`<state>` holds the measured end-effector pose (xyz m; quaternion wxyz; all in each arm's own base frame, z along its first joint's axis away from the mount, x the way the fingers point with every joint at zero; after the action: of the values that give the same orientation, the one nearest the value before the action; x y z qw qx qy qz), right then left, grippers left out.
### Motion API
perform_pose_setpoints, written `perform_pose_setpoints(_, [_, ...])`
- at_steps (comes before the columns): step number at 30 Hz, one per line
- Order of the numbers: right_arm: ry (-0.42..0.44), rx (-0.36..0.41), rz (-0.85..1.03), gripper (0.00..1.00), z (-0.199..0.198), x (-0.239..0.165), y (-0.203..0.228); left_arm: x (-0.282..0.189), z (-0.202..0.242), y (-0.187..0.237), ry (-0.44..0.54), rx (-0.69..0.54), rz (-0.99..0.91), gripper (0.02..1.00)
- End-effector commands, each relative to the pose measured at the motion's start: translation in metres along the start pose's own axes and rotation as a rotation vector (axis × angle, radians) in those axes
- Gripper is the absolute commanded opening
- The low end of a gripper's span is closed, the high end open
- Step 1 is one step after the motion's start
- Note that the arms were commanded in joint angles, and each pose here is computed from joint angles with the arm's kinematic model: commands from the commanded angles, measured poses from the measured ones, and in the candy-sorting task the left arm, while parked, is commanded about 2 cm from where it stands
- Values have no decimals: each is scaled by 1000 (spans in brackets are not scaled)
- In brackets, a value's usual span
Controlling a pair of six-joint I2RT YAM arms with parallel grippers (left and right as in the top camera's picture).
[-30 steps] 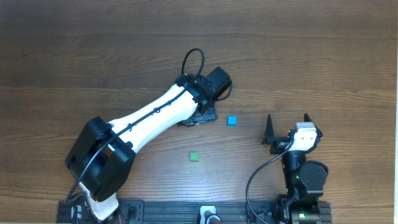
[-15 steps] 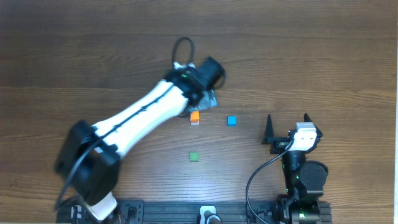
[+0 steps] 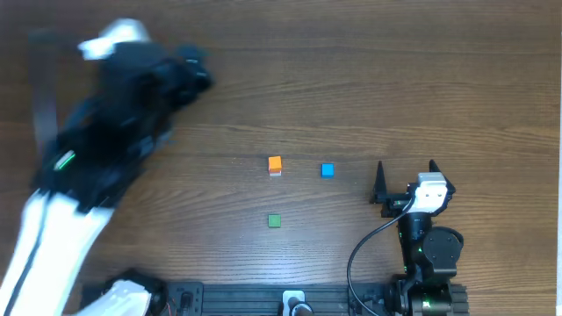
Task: Stack Cubes
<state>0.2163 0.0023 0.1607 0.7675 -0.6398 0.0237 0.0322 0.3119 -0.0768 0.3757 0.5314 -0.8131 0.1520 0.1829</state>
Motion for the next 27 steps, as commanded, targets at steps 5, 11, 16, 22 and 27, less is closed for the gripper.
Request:
perform_pose_setpoints(5, [4,-2,-3,993,-1,0,2,-81,53,-10,117,207,-390,972])
perform_pose_setpoints(11, [4,-2,-3,991,-1,0,2,-82,99,54,80,309,-462,954])
perform_pose_setpoints(16, [4,-2,-3,993,-1,0,2,-56,122,106,73,377,-424,963])
perform_pose_setpoints(22, [4,-2,-3,991,-1,0,2,-25,124,149,171,485,-420,993])
perform_pose_setpoints(27, [4,-2,-3,991,-1,0,2,-9,132,173,183,486,-392,996])
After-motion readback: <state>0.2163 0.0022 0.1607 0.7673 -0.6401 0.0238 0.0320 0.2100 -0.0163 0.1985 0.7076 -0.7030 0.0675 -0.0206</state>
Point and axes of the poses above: each gripper's point midway between its finger pads, its own x axis out along the fingers, its own z axis along the line the jaws close on, y = z × x, the point moved 3 cm from there along -x, back along the fingers, and after that the axes turned 12 degrees about x, right-handed, at the moved point
